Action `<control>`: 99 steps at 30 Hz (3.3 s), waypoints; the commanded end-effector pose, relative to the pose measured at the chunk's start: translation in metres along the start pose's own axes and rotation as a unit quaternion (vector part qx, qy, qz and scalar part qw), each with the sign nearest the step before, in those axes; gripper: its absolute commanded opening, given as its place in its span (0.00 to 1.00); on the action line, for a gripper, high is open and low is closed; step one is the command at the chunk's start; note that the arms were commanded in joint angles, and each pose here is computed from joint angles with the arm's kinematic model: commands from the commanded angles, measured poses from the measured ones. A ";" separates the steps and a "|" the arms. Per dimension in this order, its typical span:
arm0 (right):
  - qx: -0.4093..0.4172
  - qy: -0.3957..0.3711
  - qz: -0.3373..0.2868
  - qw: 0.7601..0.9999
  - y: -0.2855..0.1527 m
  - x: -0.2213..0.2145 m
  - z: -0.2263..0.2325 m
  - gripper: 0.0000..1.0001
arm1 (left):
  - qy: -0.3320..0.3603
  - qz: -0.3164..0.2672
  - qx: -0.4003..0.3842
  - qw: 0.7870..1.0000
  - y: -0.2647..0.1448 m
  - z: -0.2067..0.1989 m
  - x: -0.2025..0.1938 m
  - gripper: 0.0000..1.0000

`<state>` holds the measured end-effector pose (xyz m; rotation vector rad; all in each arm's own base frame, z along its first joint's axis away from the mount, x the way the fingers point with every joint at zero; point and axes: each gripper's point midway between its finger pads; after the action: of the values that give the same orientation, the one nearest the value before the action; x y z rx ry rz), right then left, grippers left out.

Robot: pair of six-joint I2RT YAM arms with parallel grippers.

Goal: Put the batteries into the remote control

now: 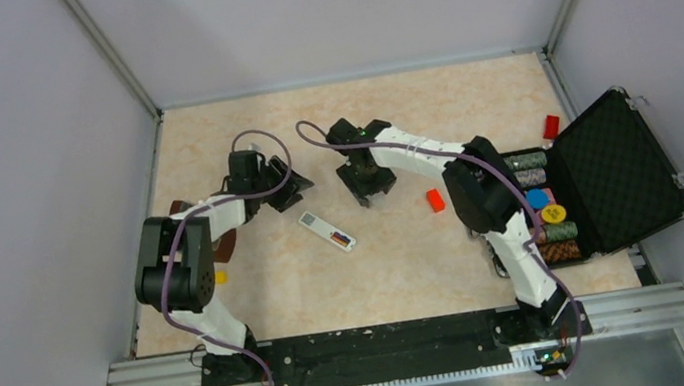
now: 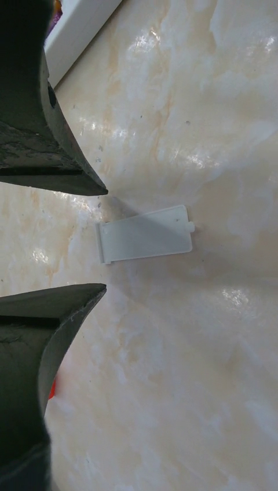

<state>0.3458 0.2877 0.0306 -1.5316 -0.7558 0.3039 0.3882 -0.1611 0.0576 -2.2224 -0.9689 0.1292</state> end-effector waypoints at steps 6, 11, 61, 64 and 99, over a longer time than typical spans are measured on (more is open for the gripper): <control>0.023 0.009 0.027 0.999 0.007 -0.001 -0.002 0.43 | 0.018 -0.021 -0.024 0.999 -0.004 -0.018 0.020 0.57; 0.014 0.008 0.033 0.999 0.008 -0.004 -0.006 0.48 | 0.015 -0.020 -0.029 0.999 -0.002 -0.020 0.022 0.57; 0.163 0.024 -0.109 0.980 -0.064 0.045 0.023 0.25 | 0.020 0.096 -0.197 0.976 0.019 -0.079 -0.029 0.63; 0.177 0.027 -0.114 0.977 -0.066 0.048 0.028 0.25 | 0.015 0.100 -0.206 0.973 0.020 -0.084 -0.032 0.64; 0.219 0.039 -0.182 0.958 -0.099 0.065 0.037 0.55 | 0.031 0.140 -0.058 0.988 0.018 -0.059 -0.049 0.00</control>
<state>0.3371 0.3526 0.0821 -1.0360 -0.6614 0.2024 0.3889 -0.2445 0.0651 -2.5415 -0.6745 0.1325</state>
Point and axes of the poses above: each gripper's point midway between its finger pads, its own y axis out along the fingers, its own z axis along the line the jaws close on, x = y × z, and after that the axes turned 10 degrees about -y, right-handed
